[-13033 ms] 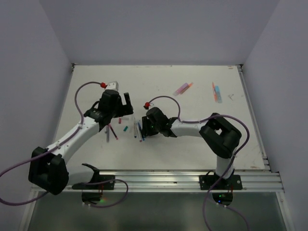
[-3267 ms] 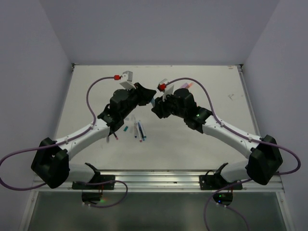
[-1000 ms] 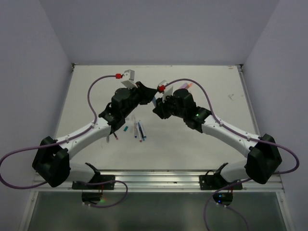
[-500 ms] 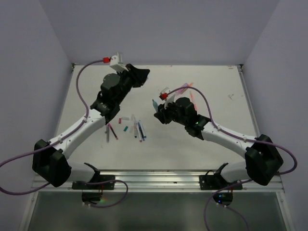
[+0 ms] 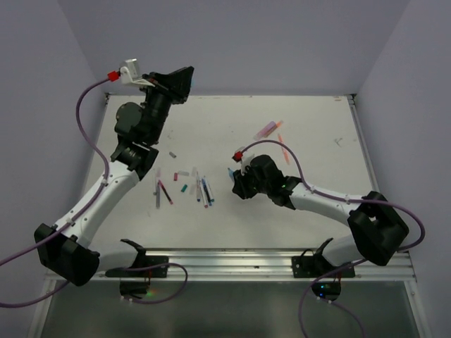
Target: Open the pen caps
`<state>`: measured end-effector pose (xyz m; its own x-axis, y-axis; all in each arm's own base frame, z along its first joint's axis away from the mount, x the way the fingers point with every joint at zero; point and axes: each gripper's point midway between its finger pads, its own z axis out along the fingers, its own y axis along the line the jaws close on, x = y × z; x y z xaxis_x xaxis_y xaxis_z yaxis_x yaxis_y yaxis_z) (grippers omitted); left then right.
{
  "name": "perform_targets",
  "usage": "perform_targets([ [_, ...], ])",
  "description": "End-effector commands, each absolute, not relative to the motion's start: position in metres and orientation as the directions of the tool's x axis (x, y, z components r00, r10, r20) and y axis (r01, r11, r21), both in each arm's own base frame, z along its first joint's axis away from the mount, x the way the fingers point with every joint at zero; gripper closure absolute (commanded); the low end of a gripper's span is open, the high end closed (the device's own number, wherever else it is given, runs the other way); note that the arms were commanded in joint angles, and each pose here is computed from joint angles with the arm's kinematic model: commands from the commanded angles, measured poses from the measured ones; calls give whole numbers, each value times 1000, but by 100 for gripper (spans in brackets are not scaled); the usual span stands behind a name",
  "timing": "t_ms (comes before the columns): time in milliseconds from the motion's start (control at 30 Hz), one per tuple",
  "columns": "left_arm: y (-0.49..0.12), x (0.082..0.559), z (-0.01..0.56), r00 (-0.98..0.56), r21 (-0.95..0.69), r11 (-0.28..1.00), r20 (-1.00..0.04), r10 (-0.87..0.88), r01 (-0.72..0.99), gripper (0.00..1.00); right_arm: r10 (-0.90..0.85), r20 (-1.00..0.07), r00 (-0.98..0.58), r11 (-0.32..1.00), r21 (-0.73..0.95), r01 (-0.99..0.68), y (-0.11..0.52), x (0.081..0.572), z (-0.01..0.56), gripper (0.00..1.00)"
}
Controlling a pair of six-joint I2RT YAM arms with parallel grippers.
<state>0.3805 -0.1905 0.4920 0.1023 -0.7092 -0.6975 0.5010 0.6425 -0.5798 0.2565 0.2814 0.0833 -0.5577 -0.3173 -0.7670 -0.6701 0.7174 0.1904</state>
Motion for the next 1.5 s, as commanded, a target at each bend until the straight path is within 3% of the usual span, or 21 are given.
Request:
perform_targets([
  [0,-190,395,411,-60,-571,738,-803,-592,360,100,-220,-797,-563,750,231,-620,295,274,113,100],
  [233,-188,395,254,-398,-527,822,-816,-419,214,100,-165,-728,-666,839,251,-483,301,285,90,99],
  [367,-182,393,207,-490,-512,844,-783,-384,157,100,-128,-682,-720,869,273,-413,309,289,74,94],
  [967,-212,421,100,-707,-507,854,-646,-290,113,97,-158,-550,-820,912,237,-334,348,275,19,69],
  [1067,-216,426,92,-722,-509,853,-633,-280,116,94,-159,-549,-821,911,239,-337,349,274,19,65],
  [1300,-219,430,74,-749,-505,857,-606,-267,103,89,-145,-566,-811,913,240,-331,346,276,33,44],
  [1467,-217,430,63,-761,-493,866,-593,-262,86,81,-141,-598,-789,918,219,-330,337,277,51,40],
])
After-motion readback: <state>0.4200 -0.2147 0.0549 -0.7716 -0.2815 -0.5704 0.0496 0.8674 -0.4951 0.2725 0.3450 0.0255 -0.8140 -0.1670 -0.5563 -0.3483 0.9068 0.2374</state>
